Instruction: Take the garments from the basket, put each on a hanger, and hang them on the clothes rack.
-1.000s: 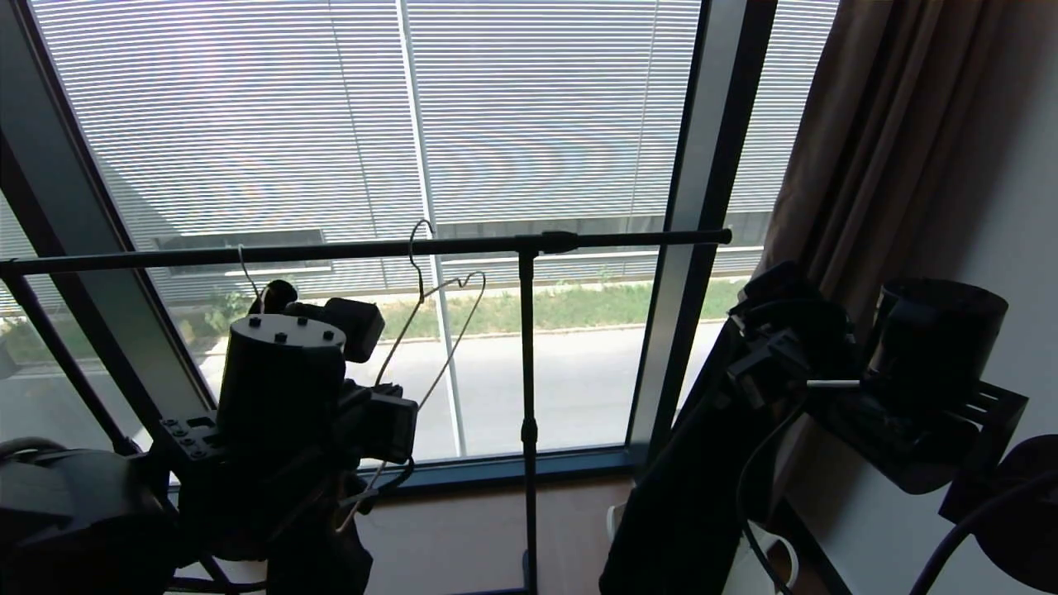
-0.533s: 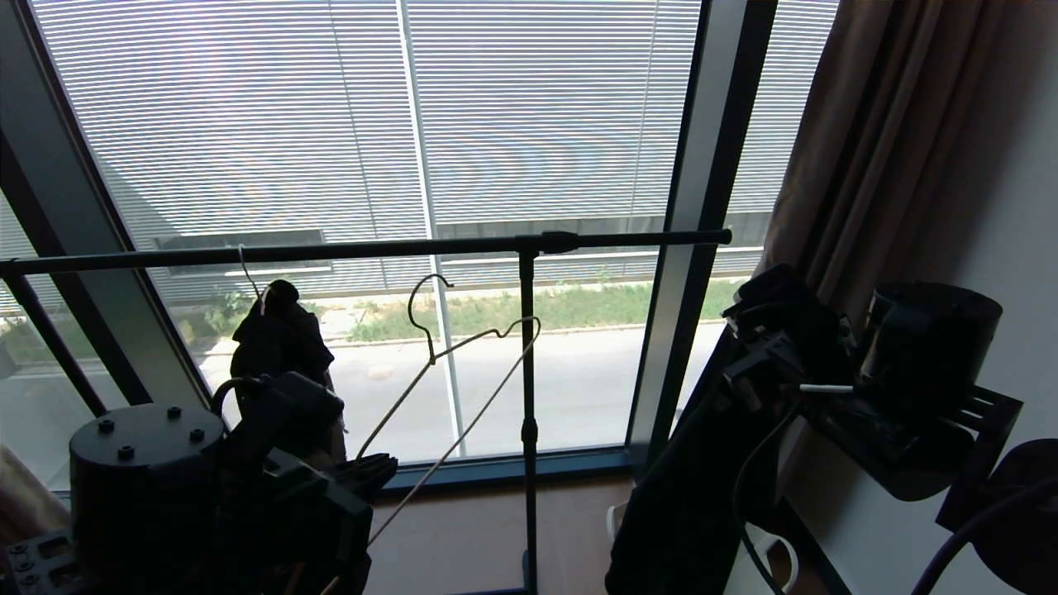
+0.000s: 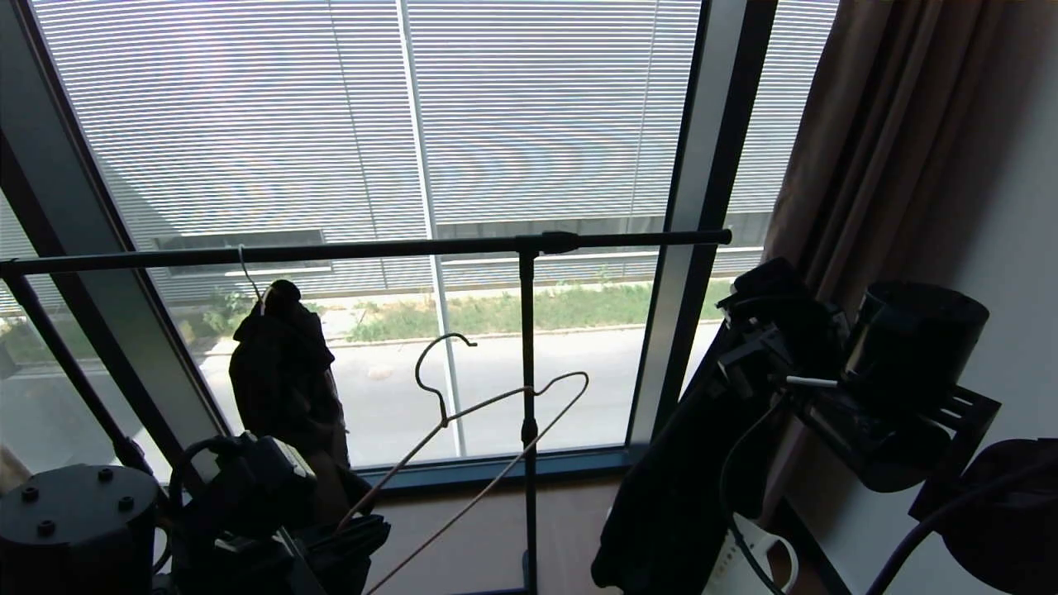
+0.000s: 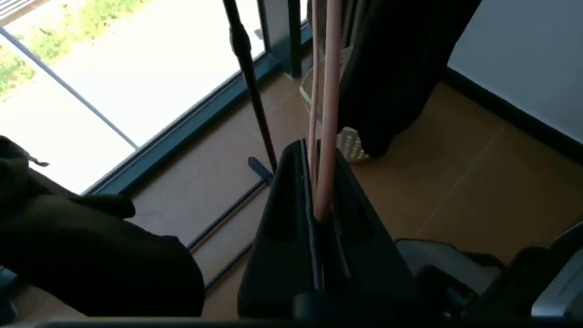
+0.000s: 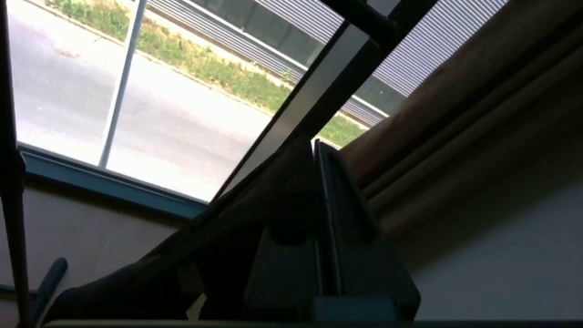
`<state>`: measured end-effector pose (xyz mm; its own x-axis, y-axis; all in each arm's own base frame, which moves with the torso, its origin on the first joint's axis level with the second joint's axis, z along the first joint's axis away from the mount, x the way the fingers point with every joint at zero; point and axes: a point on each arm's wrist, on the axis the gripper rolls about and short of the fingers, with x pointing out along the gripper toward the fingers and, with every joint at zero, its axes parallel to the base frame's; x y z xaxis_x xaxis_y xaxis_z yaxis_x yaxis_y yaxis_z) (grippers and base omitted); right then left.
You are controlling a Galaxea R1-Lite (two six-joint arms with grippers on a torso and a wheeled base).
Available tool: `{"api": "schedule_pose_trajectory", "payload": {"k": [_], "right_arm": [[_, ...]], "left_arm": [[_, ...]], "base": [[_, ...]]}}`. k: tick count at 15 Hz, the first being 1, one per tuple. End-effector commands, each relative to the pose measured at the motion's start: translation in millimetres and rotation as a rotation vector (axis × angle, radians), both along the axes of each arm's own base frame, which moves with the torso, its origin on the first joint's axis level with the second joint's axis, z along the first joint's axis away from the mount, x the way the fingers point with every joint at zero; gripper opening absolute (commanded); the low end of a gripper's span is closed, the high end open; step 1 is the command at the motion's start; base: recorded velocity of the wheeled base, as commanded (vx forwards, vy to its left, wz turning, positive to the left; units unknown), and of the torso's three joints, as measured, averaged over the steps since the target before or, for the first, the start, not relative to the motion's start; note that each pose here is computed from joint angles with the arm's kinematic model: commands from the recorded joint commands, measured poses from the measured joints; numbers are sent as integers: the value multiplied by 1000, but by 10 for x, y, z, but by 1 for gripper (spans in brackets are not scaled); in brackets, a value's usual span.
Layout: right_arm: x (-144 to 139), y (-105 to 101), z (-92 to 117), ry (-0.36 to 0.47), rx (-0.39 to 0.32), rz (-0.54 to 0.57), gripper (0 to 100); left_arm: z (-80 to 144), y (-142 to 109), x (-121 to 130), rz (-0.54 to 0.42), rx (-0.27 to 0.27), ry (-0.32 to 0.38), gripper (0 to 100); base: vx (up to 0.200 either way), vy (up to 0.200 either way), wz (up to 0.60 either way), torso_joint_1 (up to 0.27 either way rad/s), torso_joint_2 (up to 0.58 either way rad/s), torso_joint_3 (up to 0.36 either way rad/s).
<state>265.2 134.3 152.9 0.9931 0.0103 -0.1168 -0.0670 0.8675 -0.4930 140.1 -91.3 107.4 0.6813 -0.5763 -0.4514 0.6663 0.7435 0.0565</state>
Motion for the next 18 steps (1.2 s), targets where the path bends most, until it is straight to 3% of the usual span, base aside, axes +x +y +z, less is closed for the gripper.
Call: {"api": "schedule_pose_trajectory", "payload": {"k": [1,4,6,12,18], "right_arm": [[11,6,-21,6,-4,0,0],[27,15,-40,10,-6,-2,0],[53,8,-36,6,-8,-31,0],[210,-22,-91,8,-15,-112,0],[252,1,-128,-21,-2,-125,0]], "left_arm": [[-59,-64,13,-35,21,26,0],[-154,-259,58,-127,38,-7,0],[-168,-327,96,-143,22,-34,0],[-178,-379,96,-207,-7,-24,0],[-192,-462,145,-227,-32,-45,0]], "base": [[0,0,0,0,0,0],[0,0,0,0,0,0],[0,0,0,0,0,0],[0,0,0,0,0,0],[0,0,0,0,0,0]]}}
